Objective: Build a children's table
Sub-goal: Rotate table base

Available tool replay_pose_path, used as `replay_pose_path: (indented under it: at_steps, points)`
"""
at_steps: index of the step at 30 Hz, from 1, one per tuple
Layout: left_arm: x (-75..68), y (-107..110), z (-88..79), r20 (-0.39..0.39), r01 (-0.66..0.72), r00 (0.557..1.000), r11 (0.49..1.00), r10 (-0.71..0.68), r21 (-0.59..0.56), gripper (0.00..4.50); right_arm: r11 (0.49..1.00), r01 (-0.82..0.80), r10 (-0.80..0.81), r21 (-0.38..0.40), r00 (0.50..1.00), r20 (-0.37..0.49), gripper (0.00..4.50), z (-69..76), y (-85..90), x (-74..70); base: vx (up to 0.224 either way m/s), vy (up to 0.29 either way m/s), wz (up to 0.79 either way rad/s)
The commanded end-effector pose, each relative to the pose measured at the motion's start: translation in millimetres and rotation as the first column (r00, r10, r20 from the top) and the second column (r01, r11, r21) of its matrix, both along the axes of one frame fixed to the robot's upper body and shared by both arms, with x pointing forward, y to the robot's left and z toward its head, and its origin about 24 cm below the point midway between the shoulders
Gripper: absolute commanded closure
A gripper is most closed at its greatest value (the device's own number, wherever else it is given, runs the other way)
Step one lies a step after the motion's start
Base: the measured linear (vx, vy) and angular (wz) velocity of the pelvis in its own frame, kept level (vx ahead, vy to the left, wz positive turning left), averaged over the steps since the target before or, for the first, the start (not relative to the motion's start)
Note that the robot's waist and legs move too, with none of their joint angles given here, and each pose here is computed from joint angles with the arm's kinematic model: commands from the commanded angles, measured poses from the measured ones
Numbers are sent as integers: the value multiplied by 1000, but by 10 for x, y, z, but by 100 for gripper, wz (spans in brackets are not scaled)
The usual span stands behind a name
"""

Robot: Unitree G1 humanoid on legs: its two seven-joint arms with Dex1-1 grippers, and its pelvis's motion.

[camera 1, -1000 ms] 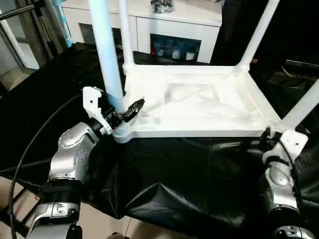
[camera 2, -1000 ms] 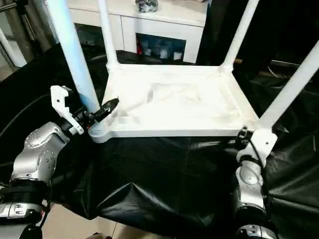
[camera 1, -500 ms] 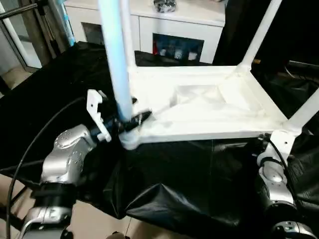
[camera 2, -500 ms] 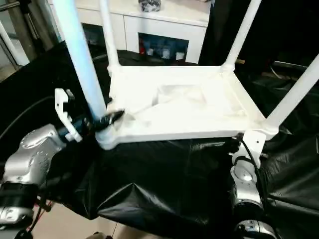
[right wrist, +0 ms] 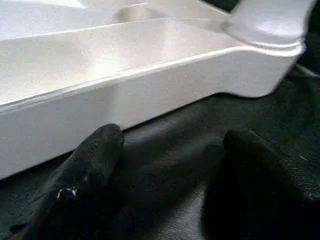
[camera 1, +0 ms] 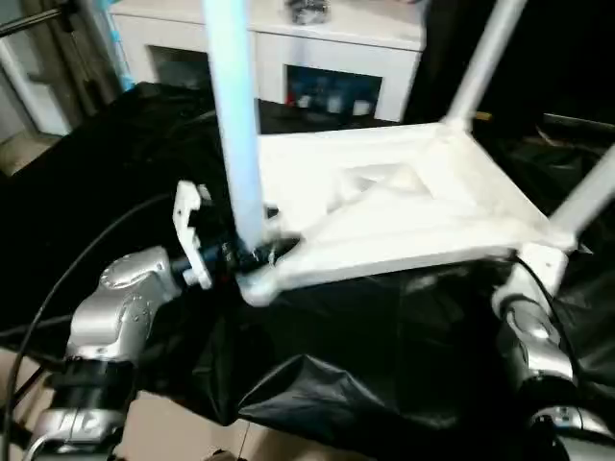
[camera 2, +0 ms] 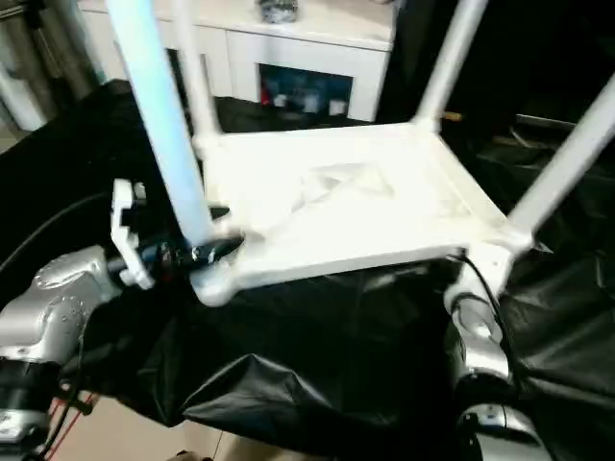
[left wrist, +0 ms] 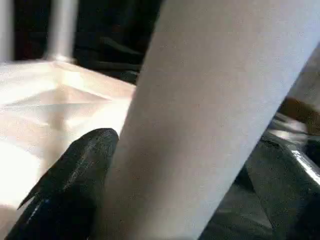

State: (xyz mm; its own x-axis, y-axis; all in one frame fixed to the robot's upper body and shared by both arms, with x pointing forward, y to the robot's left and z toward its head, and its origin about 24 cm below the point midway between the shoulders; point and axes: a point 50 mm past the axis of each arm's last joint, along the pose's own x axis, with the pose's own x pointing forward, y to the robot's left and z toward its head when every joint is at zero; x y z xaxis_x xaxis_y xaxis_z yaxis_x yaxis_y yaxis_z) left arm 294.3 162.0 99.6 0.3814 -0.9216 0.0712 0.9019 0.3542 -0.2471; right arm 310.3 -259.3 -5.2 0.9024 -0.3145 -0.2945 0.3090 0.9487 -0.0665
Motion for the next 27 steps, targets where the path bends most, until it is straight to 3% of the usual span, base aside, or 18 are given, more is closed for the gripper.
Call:
replay_pose_path:
  at_steps: [1, 6, 9, 15, 19, 24, 27]
  points:
    - [-168, -96, 27, -68, 183, 980, 982, -185, -35, 8, 991, -133, 133, -12, 991, -5, 79, 31, 151, 88, 0, 0, 0]
    - [-272, -134, 17, -128, 254, 956, 964, -263, -79, 8, 981, -193, 193, -10, 981, 8, 79, 64, 239, 137, 0, 0, 0]
    - [-382, -252, 27, -185, 327, 918, 934, -351, -145, 8, 959, -283, 283, -1, 959, 15, 79, 101, 398, 214, 0, 0, 0]
    - [-460, -361, 86, -219, 391, 873, 893, -436, -222, 8, 932, -362, 362, 10, 932, 18, 79, 110, 578, 267, 0, 0, 0]
    - [-456, -382, 76, -228, 389, 871, 895, -434, -219, 8, 894, -448, 447, 26, 894, 25, 79, 109, 745, 284, 0, 0, 0]
    - [-338, -488, 66, -196, 349, 904, 920, -380, -177, 8, 816, -574, 572, 61, 819, 49, 79, 130, 988, 307, 0, 0, 0]
    - [-288, -609, 130, -175, 383, 892, 902, -417, -199, 8, 759, -645, 642, 92, 764, 60, 79, 141, 1111, 313, 0, 0, 0]
